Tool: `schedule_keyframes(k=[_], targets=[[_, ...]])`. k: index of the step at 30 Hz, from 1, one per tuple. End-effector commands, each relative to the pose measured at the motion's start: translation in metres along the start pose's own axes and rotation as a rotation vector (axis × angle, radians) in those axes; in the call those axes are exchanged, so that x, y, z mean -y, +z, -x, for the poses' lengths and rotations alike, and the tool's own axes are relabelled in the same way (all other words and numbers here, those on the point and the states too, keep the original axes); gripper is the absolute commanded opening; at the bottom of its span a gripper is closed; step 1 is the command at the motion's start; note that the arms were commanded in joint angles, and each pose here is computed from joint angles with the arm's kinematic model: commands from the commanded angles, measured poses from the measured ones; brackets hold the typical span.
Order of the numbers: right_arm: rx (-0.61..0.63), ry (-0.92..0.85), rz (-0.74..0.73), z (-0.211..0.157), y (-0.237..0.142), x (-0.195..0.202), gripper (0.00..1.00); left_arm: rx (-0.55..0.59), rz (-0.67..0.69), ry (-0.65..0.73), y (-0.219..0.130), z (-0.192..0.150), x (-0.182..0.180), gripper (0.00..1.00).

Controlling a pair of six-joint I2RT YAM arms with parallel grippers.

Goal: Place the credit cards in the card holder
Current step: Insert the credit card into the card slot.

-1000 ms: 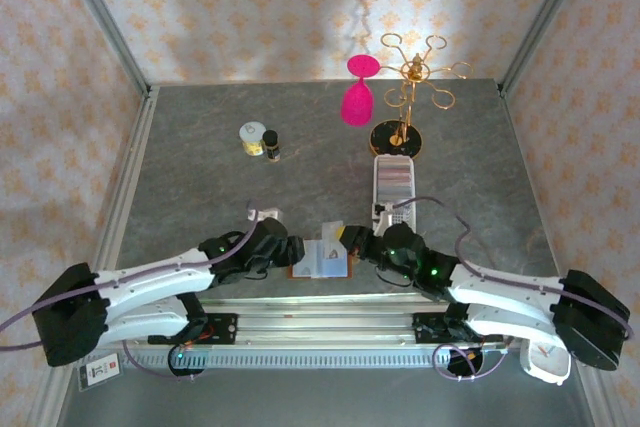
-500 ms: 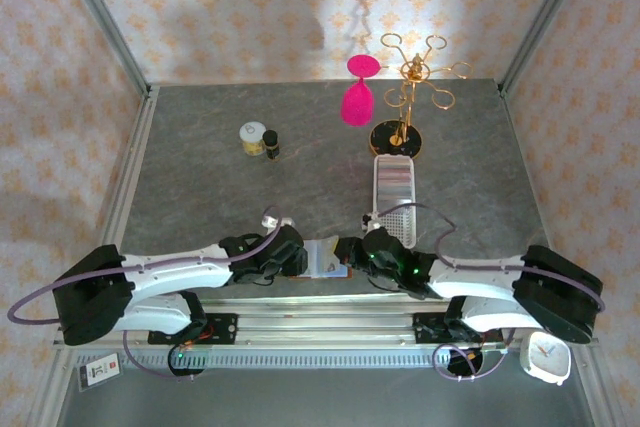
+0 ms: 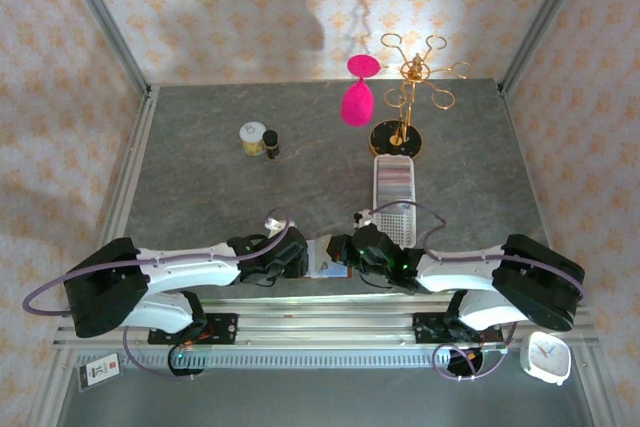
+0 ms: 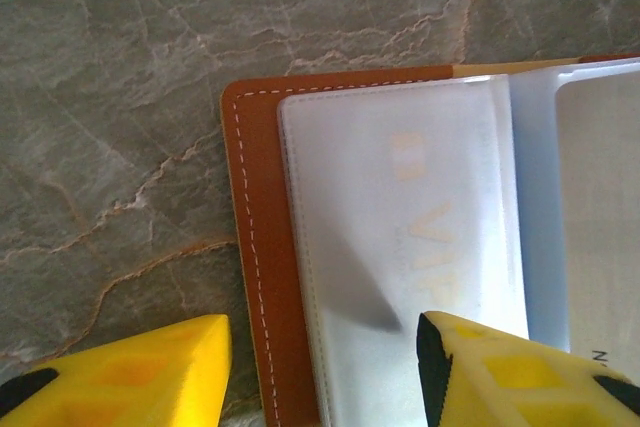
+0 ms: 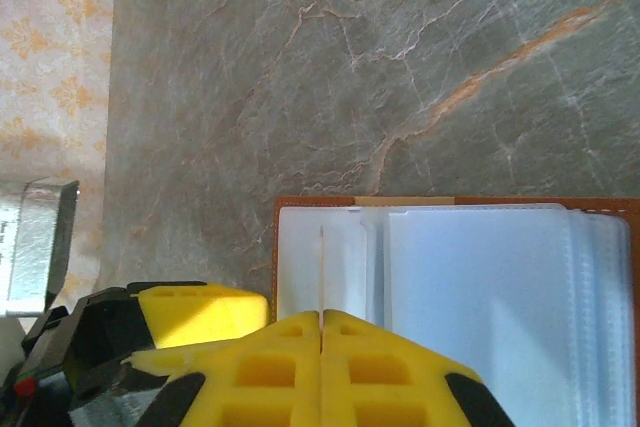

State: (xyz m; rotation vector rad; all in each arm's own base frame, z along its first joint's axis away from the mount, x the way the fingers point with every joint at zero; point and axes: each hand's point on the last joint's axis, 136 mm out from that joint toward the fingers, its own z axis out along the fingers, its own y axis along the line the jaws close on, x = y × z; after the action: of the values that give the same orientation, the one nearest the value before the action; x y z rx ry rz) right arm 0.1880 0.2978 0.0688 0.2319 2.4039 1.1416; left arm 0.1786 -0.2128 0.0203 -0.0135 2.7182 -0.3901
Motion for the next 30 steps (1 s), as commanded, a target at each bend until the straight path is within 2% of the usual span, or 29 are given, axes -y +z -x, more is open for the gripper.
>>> schedule_keyframes(k=[1, 12, 20, 26, 30], targets=[[0.036, 0.012, 0.021, 0.008, 0.003, -0.013, 0.00, 0.013, 0.006, 0.027, 0.001, 0.002, 0.001, 0.53], [0.054, 0.037, 0.006, 0.009, 0.007, -0.005, 0.00, -0.026, 0.008, 0.008, 0.008, -0.012, -0.007, 0.39], [0.062, 0.049, -0.005, 0.008, 0.011, 0.002, 0.00, -0.015, 0.007, 0.001, 0.006, -0.014, -0.012, 0.38], [0.064, 0.060, -0.008, 0.007, 0.013, 0.006, 0.00, -0.002, -0.014, -0.018, 0.004, -0.014, -0.012, 0.32], [0.069, 0.058, -0.019, 0.007, 0.014, 0.010, 0.00, -0.001, -0.019, -0.020, 0.003, -0.013, -0.011, 0.33]])
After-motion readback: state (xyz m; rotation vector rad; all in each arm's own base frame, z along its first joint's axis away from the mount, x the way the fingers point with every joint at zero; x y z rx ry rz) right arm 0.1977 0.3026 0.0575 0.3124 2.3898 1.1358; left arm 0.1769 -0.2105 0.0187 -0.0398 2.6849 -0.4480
